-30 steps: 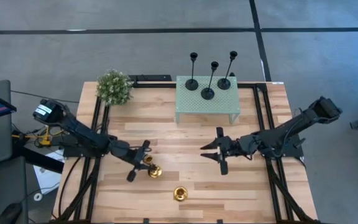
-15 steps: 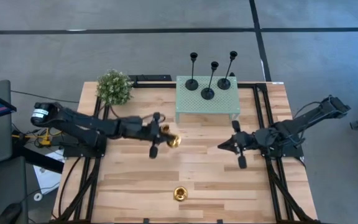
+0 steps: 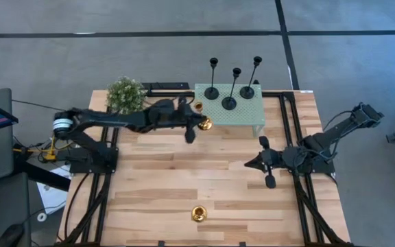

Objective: Pick & Place candle stick holders
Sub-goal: Put the left gold candle holder on the shelf

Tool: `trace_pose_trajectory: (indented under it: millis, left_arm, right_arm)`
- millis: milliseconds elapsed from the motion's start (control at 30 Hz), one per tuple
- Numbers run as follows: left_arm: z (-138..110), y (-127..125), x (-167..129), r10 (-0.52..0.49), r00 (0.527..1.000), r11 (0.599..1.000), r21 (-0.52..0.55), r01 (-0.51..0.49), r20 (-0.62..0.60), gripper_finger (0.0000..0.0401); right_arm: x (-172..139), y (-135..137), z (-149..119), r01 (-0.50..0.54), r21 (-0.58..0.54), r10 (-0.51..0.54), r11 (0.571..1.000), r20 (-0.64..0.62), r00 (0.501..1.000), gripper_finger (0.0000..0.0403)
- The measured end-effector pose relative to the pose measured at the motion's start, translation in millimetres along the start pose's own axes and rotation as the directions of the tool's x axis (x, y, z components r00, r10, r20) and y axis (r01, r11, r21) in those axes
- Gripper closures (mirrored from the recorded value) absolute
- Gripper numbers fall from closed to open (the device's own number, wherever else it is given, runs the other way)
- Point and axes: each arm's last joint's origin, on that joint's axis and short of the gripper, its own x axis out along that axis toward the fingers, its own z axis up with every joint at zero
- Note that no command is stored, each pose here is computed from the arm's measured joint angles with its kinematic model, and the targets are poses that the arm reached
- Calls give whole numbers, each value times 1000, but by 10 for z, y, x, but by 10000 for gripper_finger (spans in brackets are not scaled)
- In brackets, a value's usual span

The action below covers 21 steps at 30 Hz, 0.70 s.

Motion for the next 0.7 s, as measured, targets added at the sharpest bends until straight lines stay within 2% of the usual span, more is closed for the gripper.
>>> trace_pose_trajectory:
  millis: [333, 433, 567, 700]
  left_arm:
    - [-6, 301, 451, 53, 998, 999, -4, -54, -34, 385]
    - [12, 367, 466, 74, 994, 997, 8, -73, -84, 385]
    - [24, 436, 414, 160, 976, 987, 18, -160, -148, 386]
    - [54, 449, 356, 170, 970, 985, 18, -169, -172, 386]
  right_arm:
    - [-26, 61, -26, -31, -23, 31, 999, -13, 999, 402]
    - [-33, 77, -31, -39, -29, 38, 999, -15, 999, 402]
    - [-40, 82, -49, -23, -41, 22, 999, -25, 999, 403]
    - [-40, 79, -51, -19, -42, 18, 999, -27, 999, 403]
